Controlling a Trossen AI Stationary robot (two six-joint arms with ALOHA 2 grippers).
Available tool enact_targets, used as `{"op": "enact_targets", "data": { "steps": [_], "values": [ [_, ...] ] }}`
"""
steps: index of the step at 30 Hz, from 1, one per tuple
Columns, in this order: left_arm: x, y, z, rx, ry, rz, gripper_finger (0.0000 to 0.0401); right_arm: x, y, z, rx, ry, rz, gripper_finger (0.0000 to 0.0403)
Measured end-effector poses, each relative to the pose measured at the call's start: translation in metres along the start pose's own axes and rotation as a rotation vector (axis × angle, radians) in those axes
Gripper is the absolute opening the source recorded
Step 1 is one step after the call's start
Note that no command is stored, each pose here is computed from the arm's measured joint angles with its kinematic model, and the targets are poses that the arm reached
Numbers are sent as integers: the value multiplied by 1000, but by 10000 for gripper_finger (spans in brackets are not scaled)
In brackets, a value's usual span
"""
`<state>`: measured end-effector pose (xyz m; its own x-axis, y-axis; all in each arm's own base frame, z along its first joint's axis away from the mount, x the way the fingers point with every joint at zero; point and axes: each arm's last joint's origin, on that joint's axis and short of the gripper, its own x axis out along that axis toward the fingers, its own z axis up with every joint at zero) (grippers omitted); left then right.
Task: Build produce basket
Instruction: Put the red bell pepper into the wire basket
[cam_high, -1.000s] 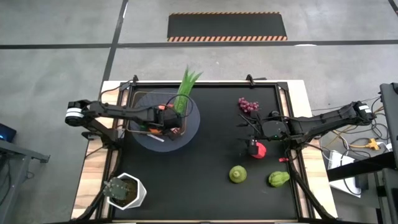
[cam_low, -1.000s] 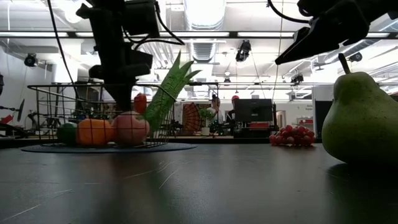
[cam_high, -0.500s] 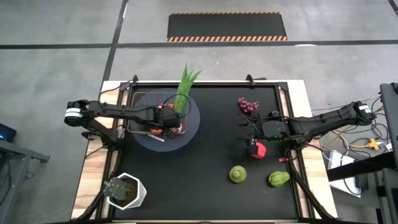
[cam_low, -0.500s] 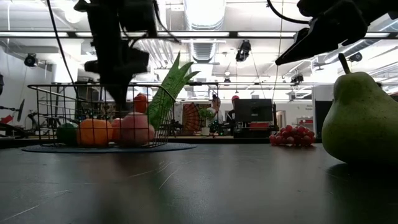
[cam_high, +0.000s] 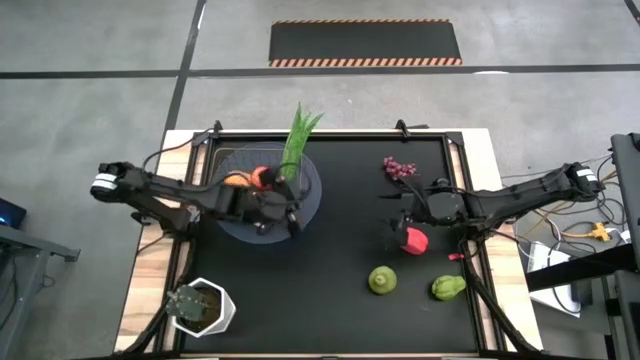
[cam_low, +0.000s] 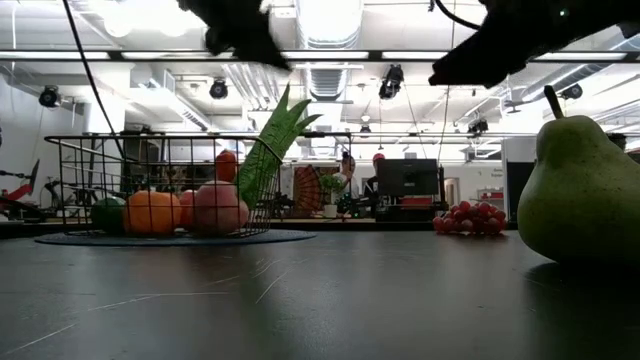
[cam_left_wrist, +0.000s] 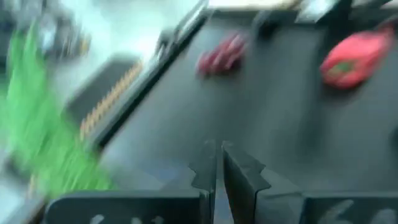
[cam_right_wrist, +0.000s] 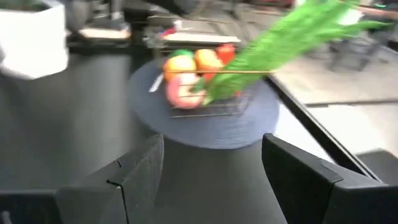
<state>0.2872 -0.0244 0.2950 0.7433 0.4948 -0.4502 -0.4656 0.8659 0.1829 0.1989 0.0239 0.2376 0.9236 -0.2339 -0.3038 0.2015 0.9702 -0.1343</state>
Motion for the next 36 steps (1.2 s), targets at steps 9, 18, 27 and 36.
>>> {"op": "enact_targets", "data": {
  "steps": [9,18,27,36],
  "values": [
    [-15,-29,-2,295,-383,-150,10,7,-7,1,169,46,-189,256],
    [-17,-22,-17,335,-408,-159,10,-1,-4,22,494,552,172,256],
    [-22,-19,-12,305,-447,-154,10,-14,1,4,482,1205,-87,281],
    [-22,-19,-14,308,-442,-155,10,4,10,-13,386,1346,-56,370]
  ]
}}
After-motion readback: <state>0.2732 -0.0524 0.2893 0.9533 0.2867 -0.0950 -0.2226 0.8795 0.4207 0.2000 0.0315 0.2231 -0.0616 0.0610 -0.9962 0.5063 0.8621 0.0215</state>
